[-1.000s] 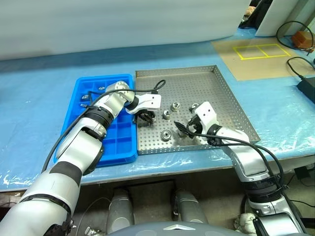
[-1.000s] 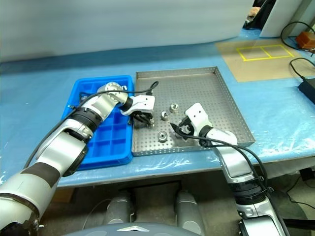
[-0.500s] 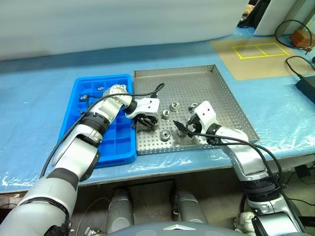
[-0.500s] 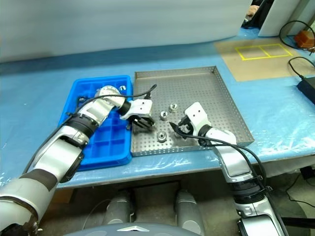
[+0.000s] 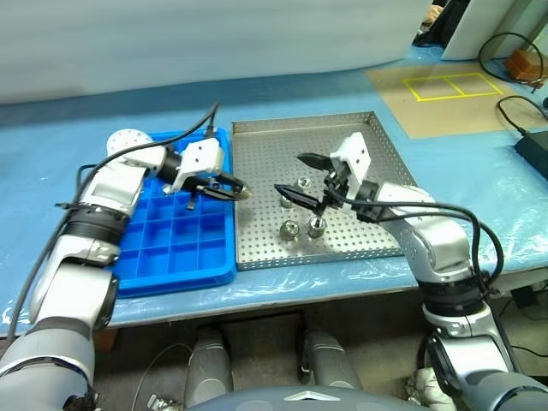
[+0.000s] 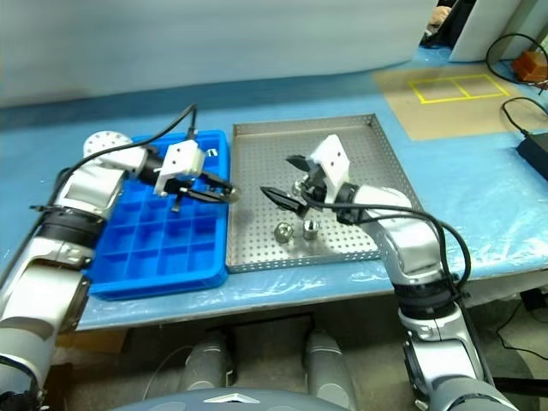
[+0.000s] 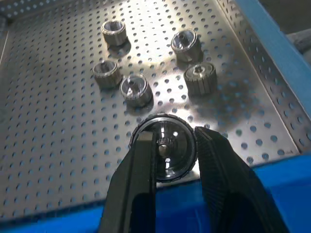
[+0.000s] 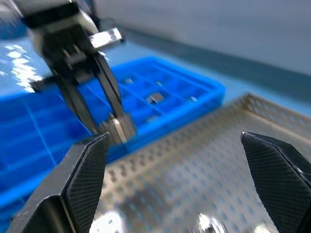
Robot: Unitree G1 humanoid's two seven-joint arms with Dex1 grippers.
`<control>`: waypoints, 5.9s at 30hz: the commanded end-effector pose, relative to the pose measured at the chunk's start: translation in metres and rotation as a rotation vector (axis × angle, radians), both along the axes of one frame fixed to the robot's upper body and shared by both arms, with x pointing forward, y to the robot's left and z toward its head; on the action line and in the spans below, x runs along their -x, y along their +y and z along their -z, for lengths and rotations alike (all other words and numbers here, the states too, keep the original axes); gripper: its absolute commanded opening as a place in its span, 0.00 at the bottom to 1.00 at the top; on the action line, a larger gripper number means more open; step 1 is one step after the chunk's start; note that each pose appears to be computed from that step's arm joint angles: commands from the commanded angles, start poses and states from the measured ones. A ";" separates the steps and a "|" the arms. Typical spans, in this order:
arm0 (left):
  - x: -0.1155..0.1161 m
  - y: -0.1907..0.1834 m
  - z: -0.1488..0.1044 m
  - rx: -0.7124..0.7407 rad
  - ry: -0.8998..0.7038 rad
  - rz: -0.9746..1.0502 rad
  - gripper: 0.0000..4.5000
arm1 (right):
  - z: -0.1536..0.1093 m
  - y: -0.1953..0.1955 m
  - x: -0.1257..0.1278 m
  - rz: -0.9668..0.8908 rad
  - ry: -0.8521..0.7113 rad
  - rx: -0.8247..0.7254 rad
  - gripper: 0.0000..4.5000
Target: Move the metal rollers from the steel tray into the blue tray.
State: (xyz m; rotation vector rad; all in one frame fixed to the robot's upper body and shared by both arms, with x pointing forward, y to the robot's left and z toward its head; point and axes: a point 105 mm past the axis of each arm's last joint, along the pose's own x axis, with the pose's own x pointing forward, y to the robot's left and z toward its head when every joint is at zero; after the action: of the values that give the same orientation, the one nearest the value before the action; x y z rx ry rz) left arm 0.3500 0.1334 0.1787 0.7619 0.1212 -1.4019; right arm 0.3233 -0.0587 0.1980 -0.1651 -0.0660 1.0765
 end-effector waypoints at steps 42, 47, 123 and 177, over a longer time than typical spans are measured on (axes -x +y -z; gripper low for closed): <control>0.006 0.101 0.044 0.304 -0.013 -0.977 0.42 | 0.025 0.076 -0.003 -0.349 0.008 0.133 1.00; 0.019 0.067 0.012 0.428 0.073 -0.771 0.55 | 0.025 0.072 -0.005 -0.324 0.006 0.129 1.00; 0.000 -0.104 0.058 0.076 0.180 0.084 0.42 | 0.029 -0.064 -0.002 0.382 -0.001 0.119 1.00; 0.094 0.115 0.056 0.198 0.073 -0.965 0.42 | 0.038 0.064 -0.007 -0.352 -0.023 0.224 1.00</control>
State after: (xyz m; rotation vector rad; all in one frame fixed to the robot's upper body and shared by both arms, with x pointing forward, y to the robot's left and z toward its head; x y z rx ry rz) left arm 0.2555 0.2496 0.1174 0.3382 0.3636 -0.5089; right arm 0.3315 0.0057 0.1497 -0.3803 0.0541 1.4397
